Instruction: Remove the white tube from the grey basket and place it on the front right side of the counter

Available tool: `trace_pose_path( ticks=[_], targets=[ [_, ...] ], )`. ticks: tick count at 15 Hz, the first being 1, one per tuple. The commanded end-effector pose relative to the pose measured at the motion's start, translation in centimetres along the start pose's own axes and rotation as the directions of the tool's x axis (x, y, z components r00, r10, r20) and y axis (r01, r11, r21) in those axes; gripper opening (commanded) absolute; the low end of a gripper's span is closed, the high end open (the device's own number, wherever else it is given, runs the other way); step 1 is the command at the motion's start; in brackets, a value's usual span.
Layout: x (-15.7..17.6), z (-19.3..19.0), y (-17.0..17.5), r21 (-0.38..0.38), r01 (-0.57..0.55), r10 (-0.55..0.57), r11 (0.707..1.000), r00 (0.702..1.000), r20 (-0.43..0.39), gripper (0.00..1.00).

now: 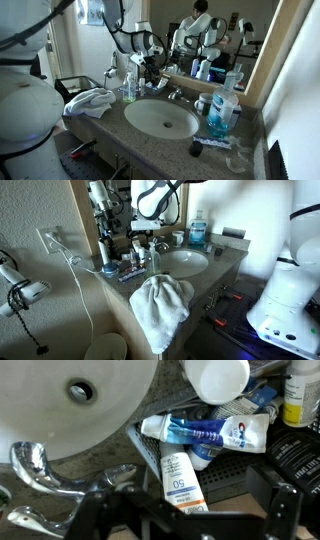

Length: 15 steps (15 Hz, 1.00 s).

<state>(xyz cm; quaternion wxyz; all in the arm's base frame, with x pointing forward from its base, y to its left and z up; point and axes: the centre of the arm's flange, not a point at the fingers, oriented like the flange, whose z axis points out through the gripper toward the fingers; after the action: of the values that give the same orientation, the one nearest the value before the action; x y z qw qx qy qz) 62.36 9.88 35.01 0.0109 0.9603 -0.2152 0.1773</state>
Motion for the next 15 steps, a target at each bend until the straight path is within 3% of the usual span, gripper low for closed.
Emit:
trace_pose_path(
  ticks=[1, 15],
  targets=[
    [1.8, 1.0, -0.9, -0.005, 0.026, -0.026, 1.0, 0.999, -0.045, 1.0],
    [6.2, 6.4, -0.8, -0.042, 0.215, -0.217, 0.976, 0.975, -0.049, 1.0]
  ],
)
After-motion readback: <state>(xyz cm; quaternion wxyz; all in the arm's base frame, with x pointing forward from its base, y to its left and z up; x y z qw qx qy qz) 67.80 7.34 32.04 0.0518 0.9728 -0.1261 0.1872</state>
